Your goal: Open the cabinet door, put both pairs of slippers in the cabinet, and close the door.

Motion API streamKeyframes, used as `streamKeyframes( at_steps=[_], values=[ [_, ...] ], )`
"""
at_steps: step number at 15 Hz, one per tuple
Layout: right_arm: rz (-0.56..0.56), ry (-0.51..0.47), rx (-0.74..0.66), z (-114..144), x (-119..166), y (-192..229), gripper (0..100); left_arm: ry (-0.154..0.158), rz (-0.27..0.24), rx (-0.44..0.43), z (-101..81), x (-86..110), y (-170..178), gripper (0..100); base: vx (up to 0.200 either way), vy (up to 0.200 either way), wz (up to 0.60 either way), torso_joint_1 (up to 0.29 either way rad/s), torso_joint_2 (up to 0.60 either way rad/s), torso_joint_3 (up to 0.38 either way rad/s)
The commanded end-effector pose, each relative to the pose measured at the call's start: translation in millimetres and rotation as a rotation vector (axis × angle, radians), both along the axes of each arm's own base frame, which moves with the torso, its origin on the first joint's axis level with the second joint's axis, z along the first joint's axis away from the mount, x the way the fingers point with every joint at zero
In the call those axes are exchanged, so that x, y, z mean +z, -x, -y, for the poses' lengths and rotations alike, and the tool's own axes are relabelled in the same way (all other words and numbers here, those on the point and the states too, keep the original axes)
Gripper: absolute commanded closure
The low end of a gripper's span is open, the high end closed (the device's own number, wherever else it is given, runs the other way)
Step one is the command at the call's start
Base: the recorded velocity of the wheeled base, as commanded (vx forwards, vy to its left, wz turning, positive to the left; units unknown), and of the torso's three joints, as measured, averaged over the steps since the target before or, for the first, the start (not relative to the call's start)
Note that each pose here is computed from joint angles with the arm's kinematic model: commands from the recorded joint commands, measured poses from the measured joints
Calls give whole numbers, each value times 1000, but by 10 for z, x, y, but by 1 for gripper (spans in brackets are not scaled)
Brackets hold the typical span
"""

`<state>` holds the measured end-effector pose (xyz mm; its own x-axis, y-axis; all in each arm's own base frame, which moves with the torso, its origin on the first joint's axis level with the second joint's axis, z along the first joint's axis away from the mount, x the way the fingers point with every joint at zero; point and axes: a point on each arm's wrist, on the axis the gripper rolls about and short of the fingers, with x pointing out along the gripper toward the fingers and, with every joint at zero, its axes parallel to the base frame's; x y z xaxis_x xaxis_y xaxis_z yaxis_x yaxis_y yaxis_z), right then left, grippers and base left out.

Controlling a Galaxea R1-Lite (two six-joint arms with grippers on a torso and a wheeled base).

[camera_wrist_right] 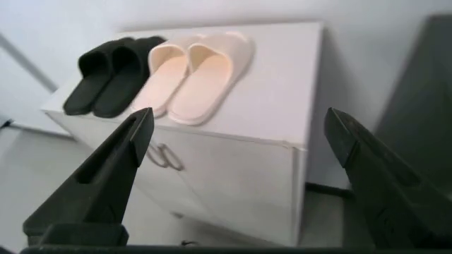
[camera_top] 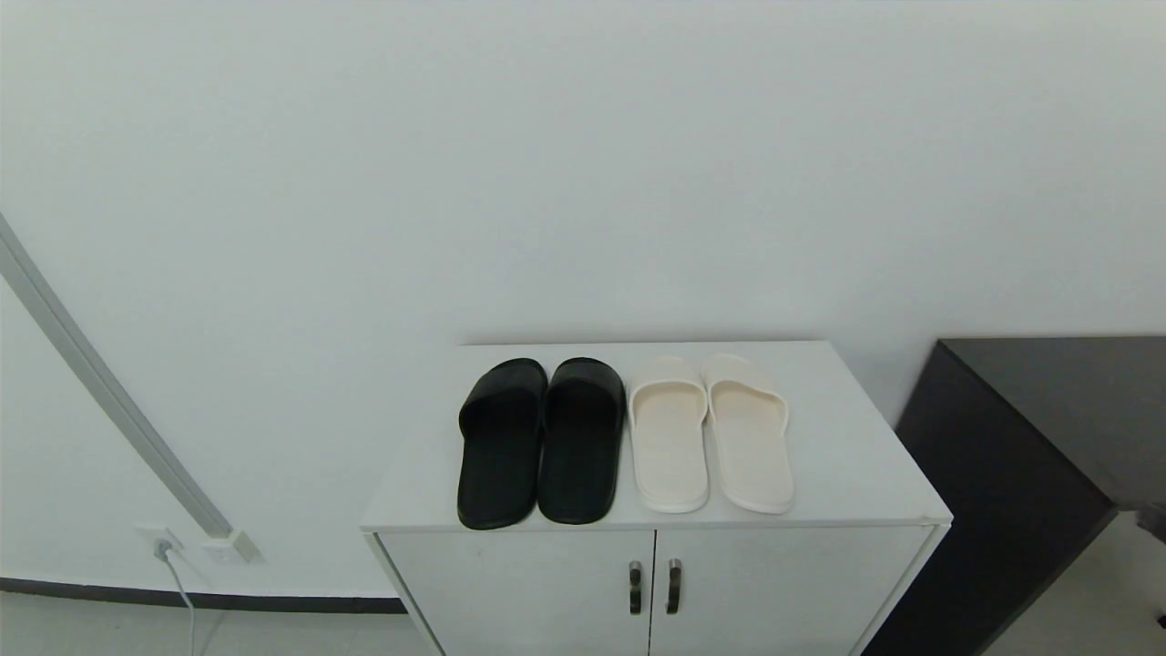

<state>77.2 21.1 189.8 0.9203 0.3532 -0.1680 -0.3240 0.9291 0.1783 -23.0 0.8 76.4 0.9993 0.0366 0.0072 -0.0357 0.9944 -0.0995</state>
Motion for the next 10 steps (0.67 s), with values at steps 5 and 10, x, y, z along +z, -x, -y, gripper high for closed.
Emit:
streamKeyframes(
  at_steps=[5, 10],
  values=[
    [-133, 60, 37, -1461, -141, -937, 0, 0, -1, 0, 0, 0, -1, 100, 0, 0, 0, 0, 0, 0],
    [-87, 51, -59, -2019, -211, -1168, 0, 2, -1, 0, 0, 0, -1, 100, 0, 0, 0, 0, 0, 0]
  ],
)
